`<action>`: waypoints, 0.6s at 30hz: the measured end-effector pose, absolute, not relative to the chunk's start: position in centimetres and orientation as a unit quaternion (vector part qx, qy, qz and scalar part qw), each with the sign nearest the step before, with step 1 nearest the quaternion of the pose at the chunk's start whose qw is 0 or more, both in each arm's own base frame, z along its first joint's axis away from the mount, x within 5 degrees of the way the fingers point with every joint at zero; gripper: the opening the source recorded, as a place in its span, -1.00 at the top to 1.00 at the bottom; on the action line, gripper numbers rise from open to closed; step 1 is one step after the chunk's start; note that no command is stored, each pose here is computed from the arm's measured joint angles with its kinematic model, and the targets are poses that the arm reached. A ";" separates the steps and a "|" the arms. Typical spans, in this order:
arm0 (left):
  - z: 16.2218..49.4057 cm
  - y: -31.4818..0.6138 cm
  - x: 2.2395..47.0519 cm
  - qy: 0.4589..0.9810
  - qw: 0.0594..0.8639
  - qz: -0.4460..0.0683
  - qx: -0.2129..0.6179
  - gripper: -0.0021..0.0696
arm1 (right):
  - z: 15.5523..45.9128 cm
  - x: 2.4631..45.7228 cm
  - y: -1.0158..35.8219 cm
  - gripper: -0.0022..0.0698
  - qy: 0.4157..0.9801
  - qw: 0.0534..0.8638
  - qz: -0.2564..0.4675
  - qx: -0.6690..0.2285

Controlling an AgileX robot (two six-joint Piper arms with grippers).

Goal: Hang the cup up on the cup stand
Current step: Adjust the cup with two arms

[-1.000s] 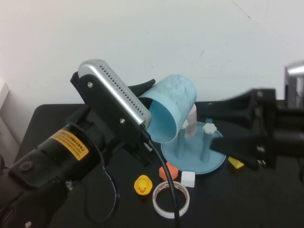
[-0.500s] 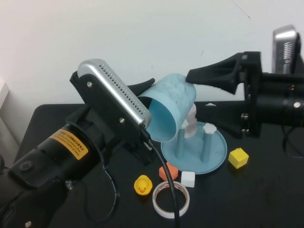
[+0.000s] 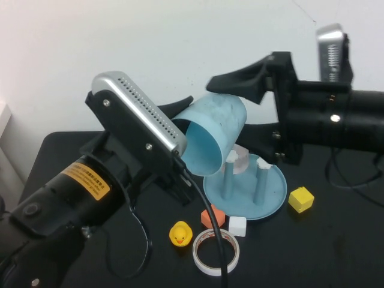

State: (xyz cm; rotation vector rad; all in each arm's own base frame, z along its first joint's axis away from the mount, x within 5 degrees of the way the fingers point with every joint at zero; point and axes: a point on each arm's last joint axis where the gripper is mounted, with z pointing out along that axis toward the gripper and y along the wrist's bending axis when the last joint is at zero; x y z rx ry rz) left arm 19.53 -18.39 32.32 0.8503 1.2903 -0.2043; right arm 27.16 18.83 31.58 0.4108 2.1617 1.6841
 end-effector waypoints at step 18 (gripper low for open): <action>32.4 -18.4 19.6 0.581 0.714 -0.094 0.379 0.92 | 31.2 27.8 20.7 -0.69 0.772 0.182 0.596 0.123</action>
